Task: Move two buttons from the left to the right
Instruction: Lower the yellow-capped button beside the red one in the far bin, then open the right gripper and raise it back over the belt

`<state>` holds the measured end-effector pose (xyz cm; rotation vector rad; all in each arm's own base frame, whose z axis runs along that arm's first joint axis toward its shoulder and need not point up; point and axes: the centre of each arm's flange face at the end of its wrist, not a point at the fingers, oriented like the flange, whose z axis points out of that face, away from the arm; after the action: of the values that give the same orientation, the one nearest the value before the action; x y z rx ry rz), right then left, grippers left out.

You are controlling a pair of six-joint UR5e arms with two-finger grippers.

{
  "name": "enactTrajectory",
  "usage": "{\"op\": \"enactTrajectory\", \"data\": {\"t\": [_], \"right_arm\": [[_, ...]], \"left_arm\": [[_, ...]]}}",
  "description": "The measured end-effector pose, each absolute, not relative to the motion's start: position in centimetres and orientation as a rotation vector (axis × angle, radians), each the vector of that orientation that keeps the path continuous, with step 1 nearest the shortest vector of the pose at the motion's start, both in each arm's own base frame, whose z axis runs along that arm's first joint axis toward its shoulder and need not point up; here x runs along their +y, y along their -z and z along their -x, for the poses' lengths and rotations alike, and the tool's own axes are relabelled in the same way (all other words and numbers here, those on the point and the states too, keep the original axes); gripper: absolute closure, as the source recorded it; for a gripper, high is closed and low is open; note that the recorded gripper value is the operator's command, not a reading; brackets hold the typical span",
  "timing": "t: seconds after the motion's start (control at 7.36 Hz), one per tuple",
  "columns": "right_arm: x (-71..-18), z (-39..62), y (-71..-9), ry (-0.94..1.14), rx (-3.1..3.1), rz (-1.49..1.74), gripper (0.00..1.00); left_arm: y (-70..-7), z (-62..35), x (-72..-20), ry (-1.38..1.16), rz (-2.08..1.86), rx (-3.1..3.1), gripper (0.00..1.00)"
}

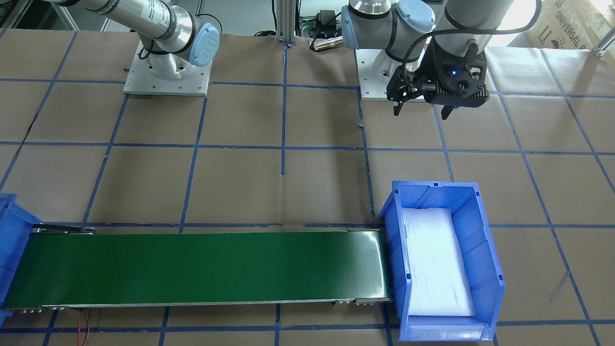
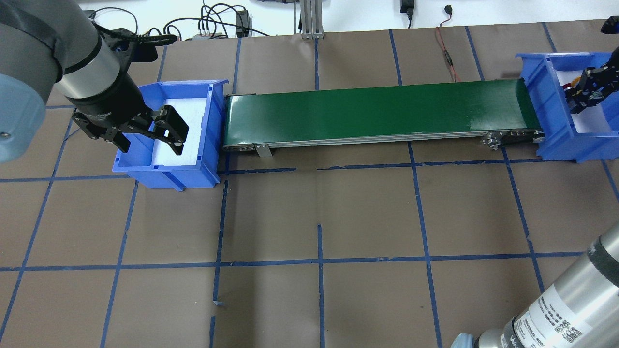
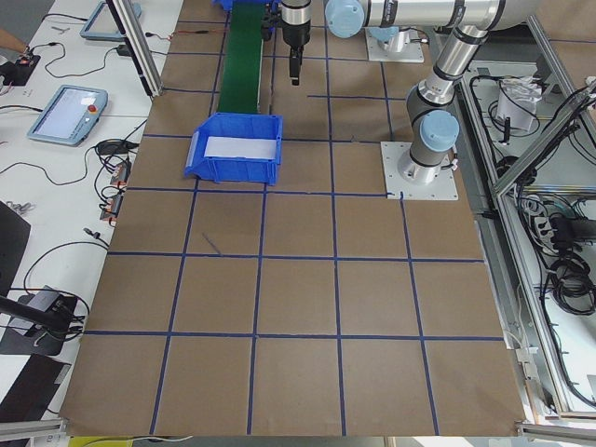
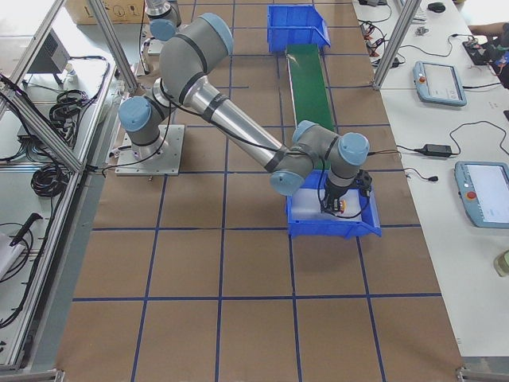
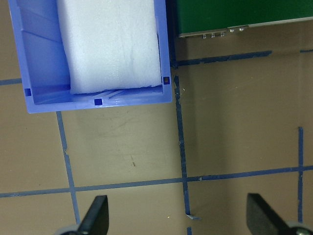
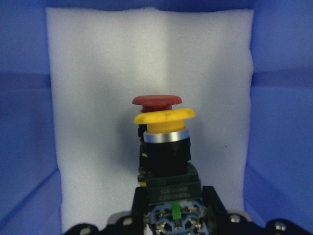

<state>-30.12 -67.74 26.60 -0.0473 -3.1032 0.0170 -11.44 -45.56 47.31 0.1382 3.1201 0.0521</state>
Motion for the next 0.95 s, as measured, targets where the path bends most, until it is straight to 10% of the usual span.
{"op": "enactTrajectory", "data": {"t": [0.54, 0.95], "right_arm": [[-67.8, 30.0, -26.8, -0.019, -3.102, 0.048, 0.34], [-69.0, 28.7, -30.1, -0.079, -3.077, 0.005, 0.00]], "left_arm": [[-47.3, 11.4, -45.5, -0.052, -0.140, 3.119, 0.00], [-47.3, 11.4, -45.5, -0.052, -0.140, 3.119, 0.00]]}}
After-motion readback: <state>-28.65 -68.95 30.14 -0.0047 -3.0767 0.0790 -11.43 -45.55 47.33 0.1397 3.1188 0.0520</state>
